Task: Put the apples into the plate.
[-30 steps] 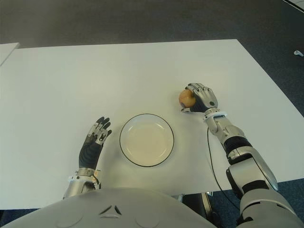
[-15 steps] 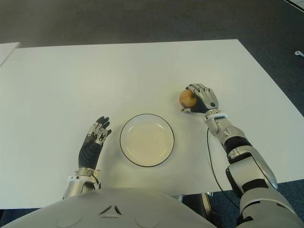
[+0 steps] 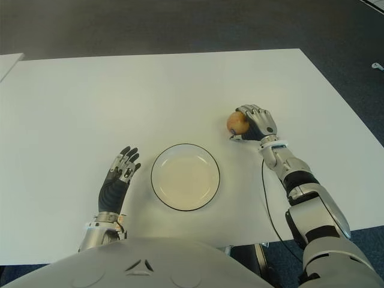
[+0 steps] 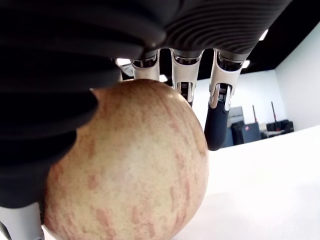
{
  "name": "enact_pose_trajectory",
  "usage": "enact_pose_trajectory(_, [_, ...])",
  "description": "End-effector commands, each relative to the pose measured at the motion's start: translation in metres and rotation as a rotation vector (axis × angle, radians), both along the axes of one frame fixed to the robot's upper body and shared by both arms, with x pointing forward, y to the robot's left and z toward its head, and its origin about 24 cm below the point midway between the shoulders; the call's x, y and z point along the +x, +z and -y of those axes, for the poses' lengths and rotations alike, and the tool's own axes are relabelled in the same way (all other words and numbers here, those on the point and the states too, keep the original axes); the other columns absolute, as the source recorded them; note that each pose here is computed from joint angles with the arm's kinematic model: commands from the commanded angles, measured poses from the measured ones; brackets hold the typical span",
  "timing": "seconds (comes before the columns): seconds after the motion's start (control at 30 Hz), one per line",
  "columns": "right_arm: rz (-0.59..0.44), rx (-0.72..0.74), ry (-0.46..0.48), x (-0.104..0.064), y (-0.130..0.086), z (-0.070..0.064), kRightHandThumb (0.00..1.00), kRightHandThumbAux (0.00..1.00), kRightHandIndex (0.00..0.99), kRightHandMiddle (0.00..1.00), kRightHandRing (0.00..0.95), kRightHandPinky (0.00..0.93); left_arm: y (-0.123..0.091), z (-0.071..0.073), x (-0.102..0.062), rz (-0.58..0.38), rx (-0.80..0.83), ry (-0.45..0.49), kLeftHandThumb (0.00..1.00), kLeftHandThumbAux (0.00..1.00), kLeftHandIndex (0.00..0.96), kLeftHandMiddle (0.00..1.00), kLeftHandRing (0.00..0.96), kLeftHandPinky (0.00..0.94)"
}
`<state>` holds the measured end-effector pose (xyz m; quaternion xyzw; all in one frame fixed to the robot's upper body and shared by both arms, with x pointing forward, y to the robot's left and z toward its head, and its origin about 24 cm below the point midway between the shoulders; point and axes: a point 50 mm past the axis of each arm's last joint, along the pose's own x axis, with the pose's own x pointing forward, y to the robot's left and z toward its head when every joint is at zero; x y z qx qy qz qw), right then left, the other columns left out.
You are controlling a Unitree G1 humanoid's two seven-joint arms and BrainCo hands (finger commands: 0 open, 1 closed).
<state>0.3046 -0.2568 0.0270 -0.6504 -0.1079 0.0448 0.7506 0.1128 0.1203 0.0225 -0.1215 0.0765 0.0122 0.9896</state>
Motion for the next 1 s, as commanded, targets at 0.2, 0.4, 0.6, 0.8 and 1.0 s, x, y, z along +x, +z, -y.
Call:
enact_pose_trajectory(0.2, [0.136, 0.069, 0.073, 0.004, 0.035, -0.007, 0.704, 0.714, 0.44, 0.852, 0.831, 0.832, 0.002, 0.01, -0.001, -0.005, -0.025, -0.018, 0.254, 0.496, 0.116, 0.118, 0.089, 0.1])
enact_pose_trajectory(0.4, [0.188, 0.11, 0.145, -0.005, 0.053, -0.021, 0.706, 0.713, 0.44, 0.868, 0.846, 0.843, 0.002, 0.01, -0.001, 0.001, -0.017, -0.022, 0.245, 0.494, 0.113, 0.117, 0.09, 0.115])
enact_pose_trajectory(0.6, [0.203, 0.158, 0.199, -0.017, 0.068, -0.033, 0.708, 0.713, 0.44, 0.876, 0.853, 0.847, 0.002, 0.011, -0.001, 0.001, -0.02, -0.022, 0.235, 0.496, 0.113, 0.115, 0.089, 0.117])
enact_pose_trajectory(0.8, [0.178, 0.22, 0.28, -0.034, 0.081, -0.047, 0.711, 0.712, 0.44, 0.877, 0.857, 0.848, 0.001, 0.011, -0.001, 0.0, -0.022, -0.025, 0.232, 0.505, 0.104, 0.111, 0.086, 0.108])
enact_pose_trajectory(1.0, [0.136, 0.25, 0.346, -0.049, 0.089, -0.064, 0.712, 0.712, 0.44, 0.87, 0.856, 0.84, 0.0, 0.011, -0.001, -0.006, -0.024, -0.027, 0.234, 0.505, 0.104, 0.112, 0.085, 0.103])
